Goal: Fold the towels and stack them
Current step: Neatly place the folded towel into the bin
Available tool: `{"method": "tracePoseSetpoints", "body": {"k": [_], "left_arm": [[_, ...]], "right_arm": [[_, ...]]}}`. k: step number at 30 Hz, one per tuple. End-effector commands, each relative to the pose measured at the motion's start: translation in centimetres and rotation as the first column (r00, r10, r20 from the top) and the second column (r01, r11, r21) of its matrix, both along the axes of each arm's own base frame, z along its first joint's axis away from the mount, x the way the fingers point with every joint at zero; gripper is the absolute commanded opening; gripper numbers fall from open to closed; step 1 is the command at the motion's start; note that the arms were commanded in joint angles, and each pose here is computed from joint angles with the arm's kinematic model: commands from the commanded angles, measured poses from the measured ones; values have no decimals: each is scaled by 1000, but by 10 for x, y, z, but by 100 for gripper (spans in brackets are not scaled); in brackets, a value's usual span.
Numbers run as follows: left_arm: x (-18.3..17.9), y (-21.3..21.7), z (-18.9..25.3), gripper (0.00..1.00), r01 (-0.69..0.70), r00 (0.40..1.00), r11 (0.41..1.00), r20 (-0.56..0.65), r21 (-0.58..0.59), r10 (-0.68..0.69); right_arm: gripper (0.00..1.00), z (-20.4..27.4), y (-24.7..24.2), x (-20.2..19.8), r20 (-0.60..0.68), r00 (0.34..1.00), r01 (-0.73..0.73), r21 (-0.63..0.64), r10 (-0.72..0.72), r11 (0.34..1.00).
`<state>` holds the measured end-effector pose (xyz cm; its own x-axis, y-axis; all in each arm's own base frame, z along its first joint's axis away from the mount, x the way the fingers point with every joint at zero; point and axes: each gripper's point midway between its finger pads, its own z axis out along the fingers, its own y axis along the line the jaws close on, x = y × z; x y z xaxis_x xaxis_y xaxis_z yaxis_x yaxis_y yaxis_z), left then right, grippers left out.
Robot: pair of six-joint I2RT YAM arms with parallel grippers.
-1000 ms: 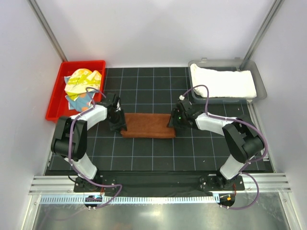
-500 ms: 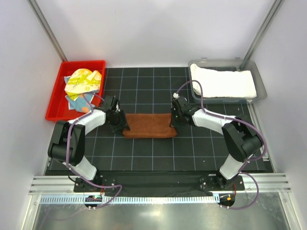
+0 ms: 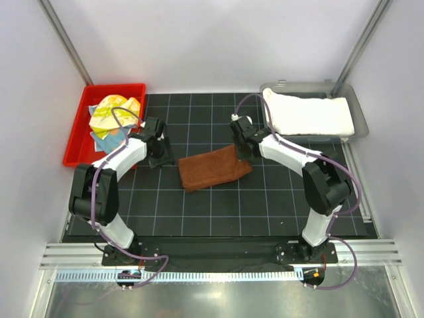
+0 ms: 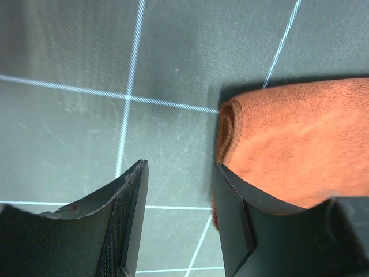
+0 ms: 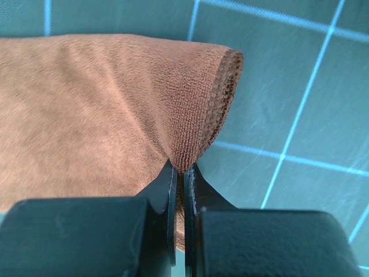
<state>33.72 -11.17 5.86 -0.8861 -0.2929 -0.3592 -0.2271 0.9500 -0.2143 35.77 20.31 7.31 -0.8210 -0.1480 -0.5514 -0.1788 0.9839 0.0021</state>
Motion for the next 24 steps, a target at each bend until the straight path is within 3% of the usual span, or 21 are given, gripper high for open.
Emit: {"method": "tracePoseSetpoints", "body": {"k": [1, 10, 19, 24], "left_arm": [[5, 14, 13, 52, 4, 999, 997, 33, 81, -7], [7, -12, 17, 52, 64, 997, 997, 33, -50, -62], [7, -17, -4, 51, 94, 995, 994, -15, -57, -95], [7, -29, -5, 51, 119, 992, 985, -25, -123, -123]], "right_arm": [[1, 19, -17, 31, 73, 997, 26, -94, -19, 995], [1, 61, -59, 100, 132, 986, 119, -133, -101, 984], [1, 102, -87, 156, 211, 969, 169, -180, -130, 969], [1, 111, -121, 182, 236, 954, 237, -222, -184, 946]]}}
